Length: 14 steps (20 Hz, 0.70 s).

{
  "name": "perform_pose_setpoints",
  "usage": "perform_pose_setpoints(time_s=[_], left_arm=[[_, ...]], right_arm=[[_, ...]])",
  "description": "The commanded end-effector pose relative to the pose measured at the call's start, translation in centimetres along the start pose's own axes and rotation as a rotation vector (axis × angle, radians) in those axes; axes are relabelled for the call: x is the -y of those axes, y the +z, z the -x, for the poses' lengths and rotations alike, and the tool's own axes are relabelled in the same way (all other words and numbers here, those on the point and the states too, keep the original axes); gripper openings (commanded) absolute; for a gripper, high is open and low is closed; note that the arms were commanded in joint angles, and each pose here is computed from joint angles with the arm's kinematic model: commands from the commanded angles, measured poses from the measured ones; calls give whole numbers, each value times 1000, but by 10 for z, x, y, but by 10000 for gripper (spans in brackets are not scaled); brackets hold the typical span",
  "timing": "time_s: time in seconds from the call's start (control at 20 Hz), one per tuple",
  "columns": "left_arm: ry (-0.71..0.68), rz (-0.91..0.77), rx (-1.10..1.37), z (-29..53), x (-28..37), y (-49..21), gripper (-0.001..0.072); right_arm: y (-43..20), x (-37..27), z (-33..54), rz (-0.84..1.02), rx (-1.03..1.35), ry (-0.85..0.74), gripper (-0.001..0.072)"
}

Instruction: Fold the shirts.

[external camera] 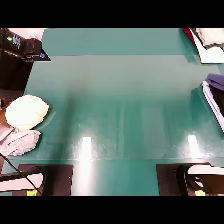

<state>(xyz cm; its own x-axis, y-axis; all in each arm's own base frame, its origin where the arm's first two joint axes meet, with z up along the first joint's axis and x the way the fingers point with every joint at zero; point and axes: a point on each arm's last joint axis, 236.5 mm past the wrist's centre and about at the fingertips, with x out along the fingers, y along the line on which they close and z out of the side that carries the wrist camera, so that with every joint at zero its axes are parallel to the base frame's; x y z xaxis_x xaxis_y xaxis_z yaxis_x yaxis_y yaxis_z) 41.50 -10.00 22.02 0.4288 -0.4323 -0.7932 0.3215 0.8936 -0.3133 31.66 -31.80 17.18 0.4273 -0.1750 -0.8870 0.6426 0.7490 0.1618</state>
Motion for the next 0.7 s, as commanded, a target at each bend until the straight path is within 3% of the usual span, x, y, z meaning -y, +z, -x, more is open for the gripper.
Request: perform_pose_setpoints(time_s=[0.0,0.05,0.1,0.15,0.4,0.65], left_arm=[[0,-17,-2,0,0,0,28],[-1,-30,-6,0,0,-1,28],[-2,-37,-14,0,0,-3,28],[-3,-37,-17,0,1,-4,28],[-2,-37,-13,0,0,-3,29],[-5,-29,-24,0,1,-6,28]], right_arm=[[-49,50,12,-145,-187,-157,141],[-54,57,14,-164,-205,-162,376],[-59,60,16,-177,-220,-164,519],[-63,64,18,-189,-234,-166,557],[-54,43,29,-198,-172,-126,556],[-35,-88,43,-19,-78,226,554]])
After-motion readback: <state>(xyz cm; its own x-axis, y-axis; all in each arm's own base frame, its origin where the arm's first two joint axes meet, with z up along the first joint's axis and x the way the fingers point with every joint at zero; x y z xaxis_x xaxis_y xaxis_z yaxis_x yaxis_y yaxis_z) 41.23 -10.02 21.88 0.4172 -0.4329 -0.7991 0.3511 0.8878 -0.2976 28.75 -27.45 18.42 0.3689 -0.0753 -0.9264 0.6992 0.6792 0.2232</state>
